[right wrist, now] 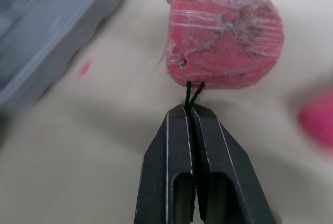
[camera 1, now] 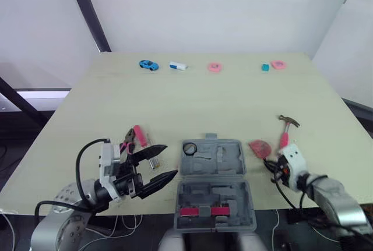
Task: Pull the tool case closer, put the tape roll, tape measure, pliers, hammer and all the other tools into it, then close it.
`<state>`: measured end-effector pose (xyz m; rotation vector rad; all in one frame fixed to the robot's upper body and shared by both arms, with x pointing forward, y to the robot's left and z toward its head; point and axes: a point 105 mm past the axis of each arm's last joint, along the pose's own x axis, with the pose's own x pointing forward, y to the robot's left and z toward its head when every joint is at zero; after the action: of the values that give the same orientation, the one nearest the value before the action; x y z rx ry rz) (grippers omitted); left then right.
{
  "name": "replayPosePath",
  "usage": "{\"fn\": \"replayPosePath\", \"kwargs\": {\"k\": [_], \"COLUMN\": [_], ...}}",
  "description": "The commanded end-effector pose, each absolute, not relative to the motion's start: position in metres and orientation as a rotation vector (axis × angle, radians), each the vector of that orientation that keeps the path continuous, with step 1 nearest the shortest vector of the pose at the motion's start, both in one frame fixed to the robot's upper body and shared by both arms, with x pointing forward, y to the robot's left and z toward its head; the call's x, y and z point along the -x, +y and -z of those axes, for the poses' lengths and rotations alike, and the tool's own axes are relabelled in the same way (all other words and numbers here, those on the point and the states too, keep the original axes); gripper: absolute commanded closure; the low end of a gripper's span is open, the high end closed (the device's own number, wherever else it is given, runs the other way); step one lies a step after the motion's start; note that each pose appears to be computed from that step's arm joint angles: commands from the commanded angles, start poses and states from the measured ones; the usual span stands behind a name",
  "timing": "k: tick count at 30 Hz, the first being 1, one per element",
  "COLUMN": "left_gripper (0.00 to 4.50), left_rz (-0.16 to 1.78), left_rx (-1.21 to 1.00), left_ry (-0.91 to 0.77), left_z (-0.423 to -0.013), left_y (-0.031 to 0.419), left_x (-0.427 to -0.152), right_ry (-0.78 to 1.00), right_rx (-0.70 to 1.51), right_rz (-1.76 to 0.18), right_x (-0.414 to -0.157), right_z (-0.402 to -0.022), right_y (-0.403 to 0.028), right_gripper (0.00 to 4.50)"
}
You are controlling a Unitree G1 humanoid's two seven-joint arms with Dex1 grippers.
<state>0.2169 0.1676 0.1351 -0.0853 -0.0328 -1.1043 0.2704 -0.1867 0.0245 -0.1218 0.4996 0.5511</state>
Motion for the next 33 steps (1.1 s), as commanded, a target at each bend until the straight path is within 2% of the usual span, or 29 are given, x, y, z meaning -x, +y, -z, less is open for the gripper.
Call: {"fn": "replayPosePath", "kwargs": {"k": [1,5,8,18,22,24,26,27,30,32,33], "left_gripper": [0.00,0.00,0.00,0.00,0.00,0.00,0.00,0.00,0.00,0.00,0.00], "left_rz": [1.157,1.184,1.198,1.247,1.248,1.299,1.369,1.400,1.441,1.455,1.456], "left_rx": [0.055,0.039,0.038,0.005,-0.069,-0.035,-0.002,0.006,-0.008,-0.029,-0.031], "left_ry": [-0.058,-0.044,-0.034,0.020,-0.014,0.011,0.019,0.019,0.016,0.017,0.017], "left_z": [-0.146,-0.147,-0.146,-0.133,-0.125,-0.124,-0.129,-0.131,-0.135,-0.135,-0.136], "left_y": [0.160,0.159,0.159,0.165,0.167,0.170,0.177,0.180,0.186,0.189,0.190], "left_x": [-0.213,-0.214,-0.214,-0.203,-0.203,-0.198,-0.193,-0.192,-0.193,-0.195,-0.196], "right_ry": [0.512,0.574,0.589,0.586,0.540,0.520,0.523,0.524,0.513,0.500,0.501], "right_rx": [0.101,0.085,0.071,0.062,0.079,0.098,0.151,0.179,0.249,0.363,0.425], "right_rz": [-0.580,-0.603,-0.609,-0.610,-0.687,-0.741,-0.872,-0.927,-1.030,-1.094,-1.128], "right_x": [-0.246,-0.208,-0.196,-0.192,-0.195,-0.194,-0.187,-0.185,-0.190,-0.201,-0.204], "right_z": [-0.028,-0.016,-0.015,-0.018,-0.036,-0.048,-0.068,-0.078,-0.101,-0.108,-0.108], "right_y": [-0.182,-0.175,-0.171,-0.169,-0.174,-0.177,-0.183,-0.186,-0.191,-0.193,-0.194], "right_gripper": [4.42,4.42,4.42,4.42,4.42,3.43,3.32,2.62,1.39,0.42,0.11]}}
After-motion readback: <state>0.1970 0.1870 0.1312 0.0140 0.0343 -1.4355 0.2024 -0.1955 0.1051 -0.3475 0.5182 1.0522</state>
